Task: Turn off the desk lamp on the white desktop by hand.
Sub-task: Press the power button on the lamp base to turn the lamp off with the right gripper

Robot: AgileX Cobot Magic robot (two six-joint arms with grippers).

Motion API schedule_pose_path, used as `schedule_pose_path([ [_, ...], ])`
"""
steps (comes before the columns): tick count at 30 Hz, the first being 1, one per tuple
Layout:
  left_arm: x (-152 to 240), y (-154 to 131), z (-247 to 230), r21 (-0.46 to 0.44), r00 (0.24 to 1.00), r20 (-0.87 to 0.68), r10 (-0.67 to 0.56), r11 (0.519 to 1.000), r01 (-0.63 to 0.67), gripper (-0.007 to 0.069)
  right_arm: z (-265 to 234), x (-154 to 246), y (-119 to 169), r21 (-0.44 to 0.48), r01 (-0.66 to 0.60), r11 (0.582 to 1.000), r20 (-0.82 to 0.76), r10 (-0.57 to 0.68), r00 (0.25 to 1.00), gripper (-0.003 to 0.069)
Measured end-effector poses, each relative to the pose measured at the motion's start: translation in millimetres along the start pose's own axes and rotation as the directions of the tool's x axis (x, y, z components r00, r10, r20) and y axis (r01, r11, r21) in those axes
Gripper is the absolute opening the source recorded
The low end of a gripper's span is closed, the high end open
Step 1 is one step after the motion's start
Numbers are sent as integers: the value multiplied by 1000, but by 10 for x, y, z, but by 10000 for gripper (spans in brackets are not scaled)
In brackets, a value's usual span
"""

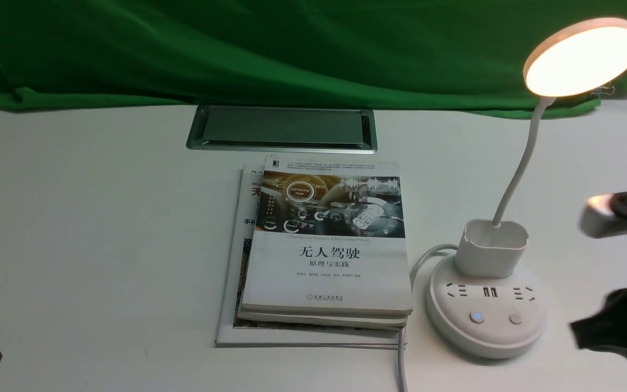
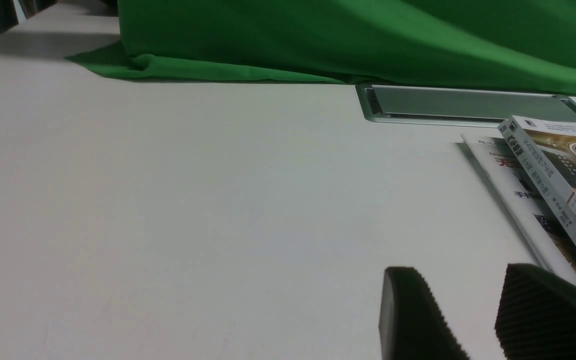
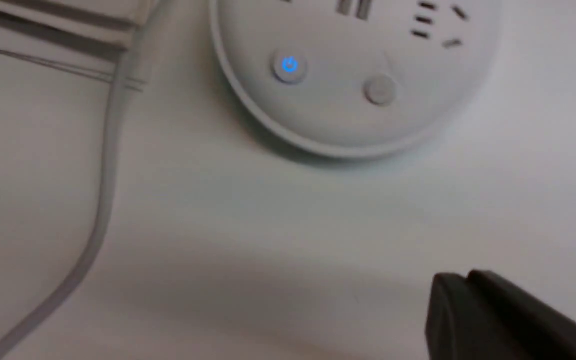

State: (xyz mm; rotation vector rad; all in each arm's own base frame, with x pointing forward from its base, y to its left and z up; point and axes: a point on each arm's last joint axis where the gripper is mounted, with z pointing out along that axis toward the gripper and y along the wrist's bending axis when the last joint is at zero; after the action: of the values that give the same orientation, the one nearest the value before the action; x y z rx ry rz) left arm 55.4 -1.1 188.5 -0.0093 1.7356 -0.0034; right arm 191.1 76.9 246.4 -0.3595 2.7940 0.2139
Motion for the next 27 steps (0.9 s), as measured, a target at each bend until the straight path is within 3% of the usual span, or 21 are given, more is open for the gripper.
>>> schedule_pose_path([
  [9, 0, 0, 0, 0, 1000, 0, 0, 1000, 0, 242, 562, -248, 79, 1, 17, 1000, -41, -17, 999, 29],
  [27, 0, 0, 0, 0, 1000, 0, 0, 1000, 0, 242, 875, -494, 1, 20, 4, 1000, -60, -2, 998, 26],
])
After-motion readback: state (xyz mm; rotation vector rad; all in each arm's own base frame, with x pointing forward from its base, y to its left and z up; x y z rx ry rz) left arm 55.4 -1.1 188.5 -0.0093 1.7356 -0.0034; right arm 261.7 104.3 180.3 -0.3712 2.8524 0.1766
